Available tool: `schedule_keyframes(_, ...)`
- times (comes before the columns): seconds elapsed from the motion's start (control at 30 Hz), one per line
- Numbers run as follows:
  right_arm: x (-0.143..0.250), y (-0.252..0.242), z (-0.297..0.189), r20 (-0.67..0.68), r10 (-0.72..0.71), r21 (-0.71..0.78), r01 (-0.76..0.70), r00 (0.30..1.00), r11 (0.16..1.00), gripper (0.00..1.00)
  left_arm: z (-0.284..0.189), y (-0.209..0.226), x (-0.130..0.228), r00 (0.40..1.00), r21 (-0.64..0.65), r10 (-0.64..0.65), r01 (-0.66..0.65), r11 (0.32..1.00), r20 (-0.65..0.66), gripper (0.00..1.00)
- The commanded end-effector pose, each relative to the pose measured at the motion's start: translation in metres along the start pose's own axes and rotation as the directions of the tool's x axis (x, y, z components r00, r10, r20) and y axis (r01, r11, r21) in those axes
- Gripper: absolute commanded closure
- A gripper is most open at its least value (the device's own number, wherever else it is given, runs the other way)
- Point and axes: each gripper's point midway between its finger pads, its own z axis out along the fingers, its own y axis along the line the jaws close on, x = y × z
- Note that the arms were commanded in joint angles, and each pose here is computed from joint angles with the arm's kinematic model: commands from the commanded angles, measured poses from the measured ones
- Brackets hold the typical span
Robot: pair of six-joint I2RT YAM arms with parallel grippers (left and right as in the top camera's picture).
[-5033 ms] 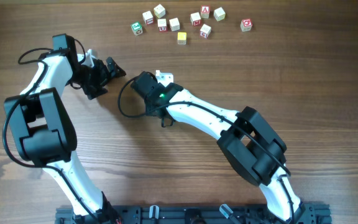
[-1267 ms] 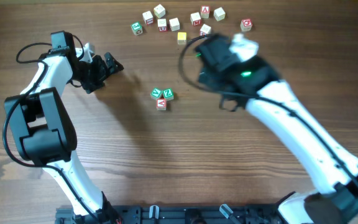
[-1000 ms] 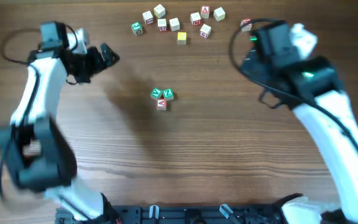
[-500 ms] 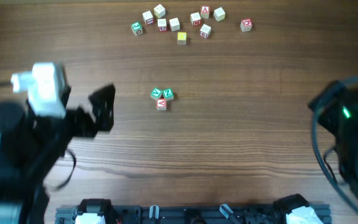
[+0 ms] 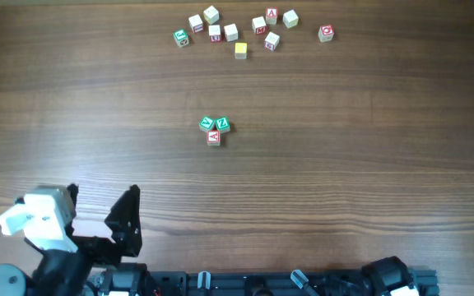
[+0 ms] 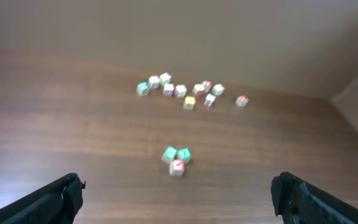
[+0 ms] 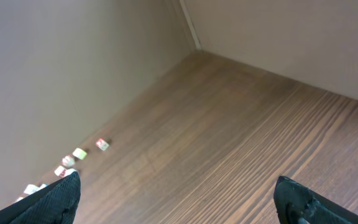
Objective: Form a circle
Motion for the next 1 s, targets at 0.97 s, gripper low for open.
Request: schedule_keyframes(0.97, -0.004, -0.028, -0.03, 0.127, 0.126, 0.009, -0.128, 0.984, 0.992, 0.0, -0.027, 0.027, 0.093, 0.971, -0.116, -0.075, 0.049, 0.992, -0.226, 0.0)
